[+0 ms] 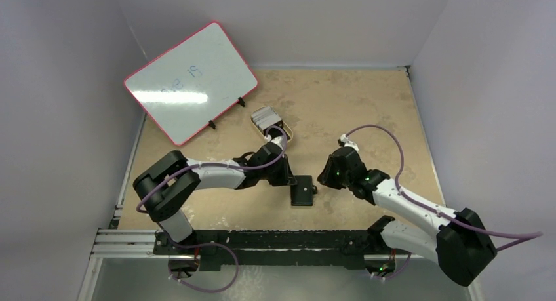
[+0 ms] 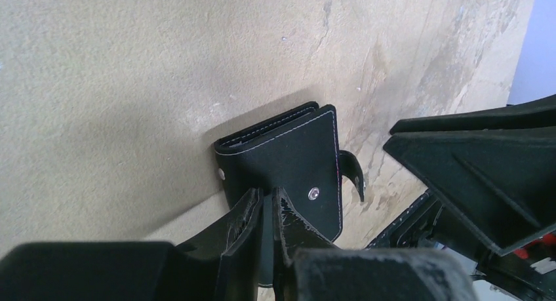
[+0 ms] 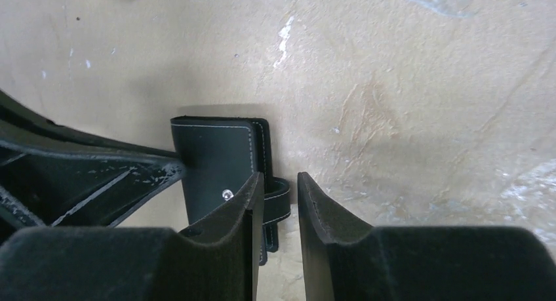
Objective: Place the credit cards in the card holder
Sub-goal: Close the card holder at the center of the board.
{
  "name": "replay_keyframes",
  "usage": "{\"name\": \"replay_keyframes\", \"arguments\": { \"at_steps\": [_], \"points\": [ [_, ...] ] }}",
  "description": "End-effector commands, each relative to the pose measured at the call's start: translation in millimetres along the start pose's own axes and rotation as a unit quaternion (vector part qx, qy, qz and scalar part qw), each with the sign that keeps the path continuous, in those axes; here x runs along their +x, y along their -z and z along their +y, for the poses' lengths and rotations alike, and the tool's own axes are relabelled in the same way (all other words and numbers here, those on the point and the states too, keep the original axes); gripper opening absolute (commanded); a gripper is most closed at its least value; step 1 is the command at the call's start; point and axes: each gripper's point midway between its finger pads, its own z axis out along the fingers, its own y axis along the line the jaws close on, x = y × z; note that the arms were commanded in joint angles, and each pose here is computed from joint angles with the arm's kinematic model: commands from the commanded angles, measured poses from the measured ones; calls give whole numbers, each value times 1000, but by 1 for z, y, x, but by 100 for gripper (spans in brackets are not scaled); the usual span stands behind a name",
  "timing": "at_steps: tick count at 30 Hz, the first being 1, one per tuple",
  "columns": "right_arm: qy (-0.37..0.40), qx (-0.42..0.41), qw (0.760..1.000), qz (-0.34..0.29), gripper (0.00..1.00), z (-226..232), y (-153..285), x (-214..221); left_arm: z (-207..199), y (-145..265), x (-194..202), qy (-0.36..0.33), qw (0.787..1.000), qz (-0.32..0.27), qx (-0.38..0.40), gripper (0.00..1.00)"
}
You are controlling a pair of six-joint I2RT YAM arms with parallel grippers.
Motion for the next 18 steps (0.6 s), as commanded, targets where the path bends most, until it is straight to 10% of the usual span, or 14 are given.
{"name": "replay_keyframes", "arguments": {
  "at_steps": [1, 18],
  "points": [
    [-12, -99, 995, 15, 28, 25, 0, 8, -21, -5, -8, -5, 999, -14, 34, 9],
    [-45, -173, 983, 41, 25, 42, 4, 20, -5, -11, -6, 2, 1000, -24, 6, 10]
  ]
}}
